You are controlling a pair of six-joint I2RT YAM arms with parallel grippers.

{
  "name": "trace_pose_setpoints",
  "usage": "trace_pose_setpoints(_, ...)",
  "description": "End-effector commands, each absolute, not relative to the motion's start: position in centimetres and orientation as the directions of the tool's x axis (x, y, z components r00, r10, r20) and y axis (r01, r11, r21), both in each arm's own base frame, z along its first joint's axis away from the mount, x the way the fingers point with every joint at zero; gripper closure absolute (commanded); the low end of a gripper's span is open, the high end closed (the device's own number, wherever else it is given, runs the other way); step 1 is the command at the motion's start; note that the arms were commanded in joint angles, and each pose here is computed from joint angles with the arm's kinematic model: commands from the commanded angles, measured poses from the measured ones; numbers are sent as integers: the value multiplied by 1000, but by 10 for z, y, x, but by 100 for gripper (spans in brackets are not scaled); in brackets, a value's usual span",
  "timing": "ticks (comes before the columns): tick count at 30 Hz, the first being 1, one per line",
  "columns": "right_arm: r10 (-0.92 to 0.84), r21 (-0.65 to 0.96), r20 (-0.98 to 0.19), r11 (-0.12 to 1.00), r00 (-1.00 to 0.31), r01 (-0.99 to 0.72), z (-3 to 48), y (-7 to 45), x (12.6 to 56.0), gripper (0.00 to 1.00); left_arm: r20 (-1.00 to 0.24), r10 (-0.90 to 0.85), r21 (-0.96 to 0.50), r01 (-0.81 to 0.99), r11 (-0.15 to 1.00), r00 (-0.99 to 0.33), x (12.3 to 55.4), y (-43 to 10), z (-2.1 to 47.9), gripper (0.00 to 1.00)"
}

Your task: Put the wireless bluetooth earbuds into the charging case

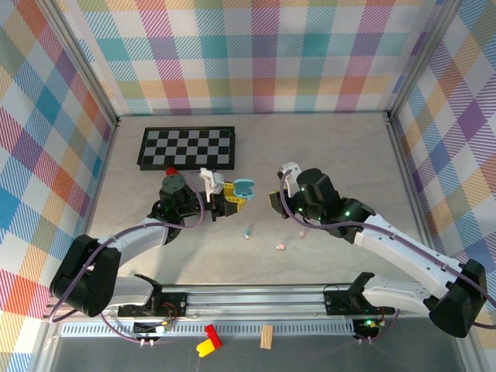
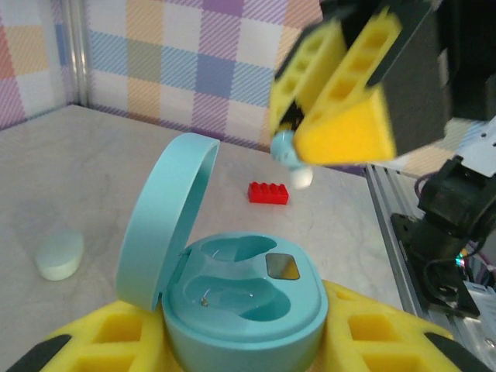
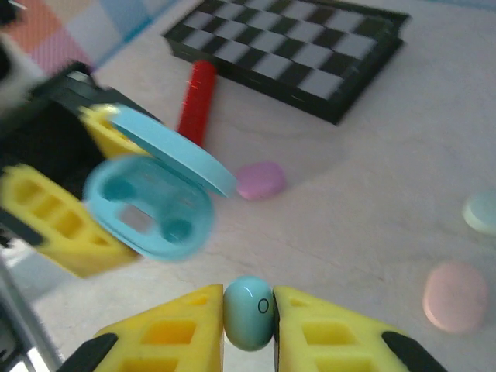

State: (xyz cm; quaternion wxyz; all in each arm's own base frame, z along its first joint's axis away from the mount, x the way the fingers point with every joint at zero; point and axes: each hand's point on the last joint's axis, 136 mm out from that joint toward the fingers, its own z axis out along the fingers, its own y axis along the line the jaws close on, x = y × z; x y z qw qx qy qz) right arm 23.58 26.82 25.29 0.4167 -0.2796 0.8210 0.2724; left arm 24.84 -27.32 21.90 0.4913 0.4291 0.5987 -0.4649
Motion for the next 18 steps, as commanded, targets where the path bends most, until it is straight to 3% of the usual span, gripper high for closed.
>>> trace_pose_setpoints(1, -282, 182, -876, 556, -390, -811, 279, 287, 221, 79, -988, 93, -111, 985, 135, -124, 236, -279, 223, 70)
trace_pose_setpoints(8, -314, 173, -880, 487, -356, -856, 283, 301, 217, 79, -988, 107, -105, 990, 95, -115, 226, -285, 227, 70)
trace_pose_setpoints(18, -363, 162, -855, 490, -369, -857, 264, 306, 224, 79, -989, 101, -101, 992, 76, -109, 222, -287, 231, 70)
